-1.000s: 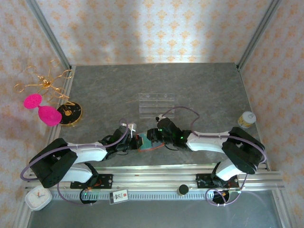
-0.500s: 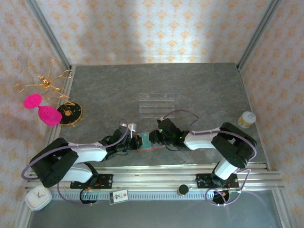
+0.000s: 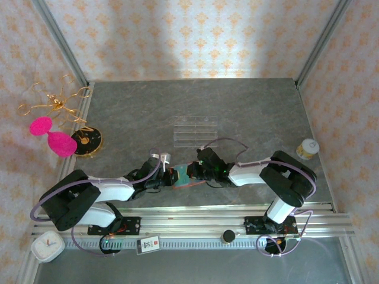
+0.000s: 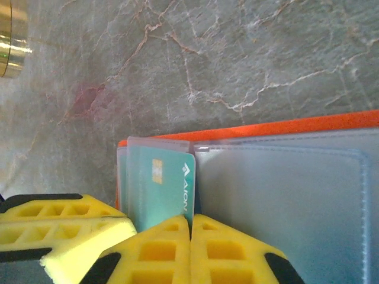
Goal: Take the credit cards out of the card holder
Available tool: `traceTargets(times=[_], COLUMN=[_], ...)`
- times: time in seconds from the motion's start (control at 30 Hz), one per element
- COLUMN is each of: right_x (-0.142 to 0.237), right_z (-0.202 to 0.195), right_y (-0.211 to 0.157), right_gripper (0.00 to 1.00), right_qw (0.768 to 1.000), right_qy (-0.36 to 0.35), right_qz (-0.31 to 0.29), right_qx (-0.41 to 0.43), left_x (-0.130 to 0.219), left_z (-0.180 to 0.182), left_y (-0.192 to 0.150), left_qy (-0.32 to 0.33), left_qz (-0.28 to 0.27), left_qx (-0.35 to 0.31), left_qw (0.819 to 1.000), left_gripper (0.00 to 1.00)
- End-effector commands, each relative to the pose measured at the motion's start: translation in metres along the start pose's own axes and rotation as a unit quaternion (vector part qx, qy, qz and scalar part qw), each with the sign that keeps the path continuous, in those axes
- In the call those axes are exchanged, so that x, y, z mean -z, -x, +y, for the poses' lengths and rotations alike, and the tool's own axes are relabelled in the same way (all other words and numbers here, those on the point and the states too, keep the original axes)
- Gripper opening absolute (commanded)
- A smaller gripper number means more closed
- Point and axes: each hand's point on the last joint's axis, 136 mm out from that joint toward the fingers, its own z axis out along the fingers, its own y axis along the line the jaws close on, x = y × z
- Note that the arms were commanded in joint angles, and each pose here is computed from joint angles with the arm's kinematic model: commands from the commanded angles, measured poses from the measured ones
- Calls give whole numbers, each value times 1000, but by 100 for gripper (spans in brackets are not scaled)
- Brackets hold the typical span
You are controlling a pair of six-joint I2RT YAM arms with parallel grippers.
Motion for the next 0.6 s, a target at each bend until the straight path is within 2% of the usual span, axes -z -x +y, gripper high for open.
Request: traceTargets(times=[0.0, 0.27, 0.57], right_x=[4, 17, 23], right_z=[-12, -26, -38], right_y=[-5, -4, -10], right_gripper=[0, 0, 0], right_qw=[1000, 999, 999], right_qy=[-15, -28, -36], right_qz=[0, -22, -17], right_qx=[-12, -28, -32], left_x=[0, -2, -2], left_z=[27, 32, 30], left_y=[-20, -24, -23], left_qy=[44, 36, 24], left_qz=[28, 33, 32], left_qx=[1, 13, 15], left_qw=[999, 999, 999], left_gripper=[0, 0, 0])
